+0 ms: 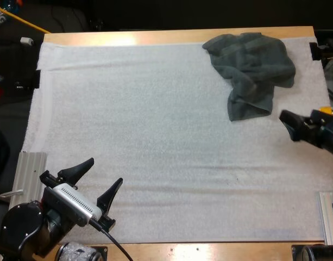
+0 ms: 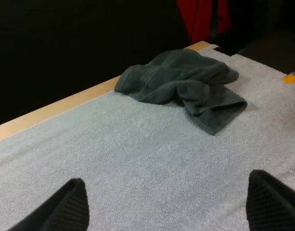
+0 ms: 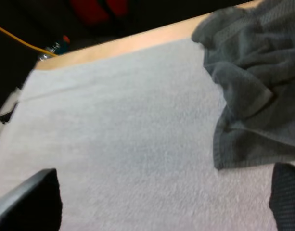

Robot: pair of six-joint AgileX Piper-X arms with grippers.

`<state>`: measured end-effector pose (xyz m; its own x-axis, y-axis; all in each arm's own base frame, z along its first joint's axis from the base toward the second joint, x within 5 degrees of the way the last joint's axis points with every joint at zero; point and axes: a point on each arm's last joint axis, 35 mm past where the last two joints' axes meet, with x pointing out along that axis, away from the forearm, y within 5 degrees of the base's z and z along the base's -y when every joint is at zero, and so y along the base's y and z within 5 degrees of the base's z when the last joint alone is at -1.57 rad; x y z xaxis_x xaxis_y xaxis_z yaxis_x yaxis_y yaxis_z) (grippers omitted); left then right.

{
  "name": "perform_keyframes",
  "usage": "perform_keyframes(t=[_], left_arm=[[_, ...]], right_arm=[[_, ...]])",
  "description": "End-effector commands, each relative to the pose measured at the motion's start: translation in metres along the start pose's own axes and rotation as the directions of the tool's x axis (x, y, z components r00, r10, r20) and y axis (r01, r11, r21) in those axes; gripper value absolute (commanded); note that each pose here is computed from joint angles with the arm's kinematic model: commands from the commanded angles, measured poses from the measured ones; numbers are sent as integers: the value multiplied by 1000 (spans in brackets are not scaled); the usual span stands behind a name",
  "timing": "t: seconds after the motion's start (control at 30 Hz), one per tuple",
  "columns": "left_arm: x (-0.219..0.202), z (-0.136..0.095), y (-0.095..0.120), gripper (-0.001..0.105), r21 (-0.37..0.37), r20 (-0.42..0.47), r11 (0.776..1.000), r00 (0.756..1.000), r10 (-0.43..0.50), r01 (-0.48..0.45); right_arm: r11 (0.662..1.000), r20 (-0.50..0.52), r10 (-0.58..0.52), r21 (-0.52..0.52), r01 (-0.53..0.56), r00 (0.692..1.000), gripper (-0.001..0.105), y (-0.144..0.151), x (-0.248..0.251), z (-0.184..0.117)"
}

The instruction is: Pick towel from pile, fold and stack

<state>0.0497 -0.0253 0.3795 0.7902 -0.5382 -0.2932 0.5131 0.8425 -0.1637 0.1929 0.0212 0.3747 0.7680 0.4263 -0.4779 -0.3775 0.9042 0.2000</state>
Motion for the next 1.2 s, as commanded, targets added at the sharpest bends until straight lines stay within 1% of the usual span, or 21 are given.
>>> perform_keyframes(t=[0.0,0.13,0.2,0.33,0.4,0.43,0.53,0.6,0.77,0.83,0.93,1.03,1.07,1.1,1.17], left_arm=[[-1,3,-1,66,-6,16,1000,1000,-13,13],[-1,3,-1,66,-6,16,1000,1000,-13,13],[-1,3,-1,66,-6,16,1000,1000,-13,13],[-1,3,-1,66,-6,14,1000,1000,-12,13],[-1,3,-1,66,-6,14,1000,1000,-12,13],[-1,3,-1,66,-6,14,1000,1000,-12,13],[-1,3,-1,66,-6,14,1000,1000,-12,13],[-1,3,-1,66,-6,14,1000,1000,-12,13],[-1,2,-1,66,-12,7,1000,1000,-12,12],[-1,2,-1,66,-12,7,1000,1000,-12,12],[-1,2,-1,66,-12,7,1000,1000,-12,12],[-1,2,-1,66,-12,7,1000,1000,-12,12],[-1,2,-1,66,-14,7,1000,1000,-12,12],[-1,2,-1,66,-18,7,1000,1000,-12,12],[-1,2,-1,66,-24,7,1000,1000,-12,12]], right_arm=[[1000,10,-22,-13,23,1000,85,1,9,8],[995,-35,-97,13,98,995,85,-1,47,19],[985,-63,-153,68,157,986,85,-6,71,25],[965,-101,-179,174,194,979,85,-17,105,33],[950,-115,-186,231,208,976,85,-24,126,36],[946,-118,-192,243,216,974,85,-26,132,37],[920,-133,-227,297,258,965,85,-35,159,39],[897,-161,-248,335,289,955,85,-44,180,37],[872,-220,-289,342,351,932,85,-60,224,30],[865,-248,-290,347,364,924,85,-65,240,24],[844,-294,-291,369,389,910,84,-76,268,13],[833,-314,-306,369,413,899,76,-85,293,4],[828,-320,-311,370,420,895,70,-89,301,1],[815,-329,-323,379,438,887,65,-92,310,-3],[800,-341,-329,394,452,880,59,-96,321,-9]])
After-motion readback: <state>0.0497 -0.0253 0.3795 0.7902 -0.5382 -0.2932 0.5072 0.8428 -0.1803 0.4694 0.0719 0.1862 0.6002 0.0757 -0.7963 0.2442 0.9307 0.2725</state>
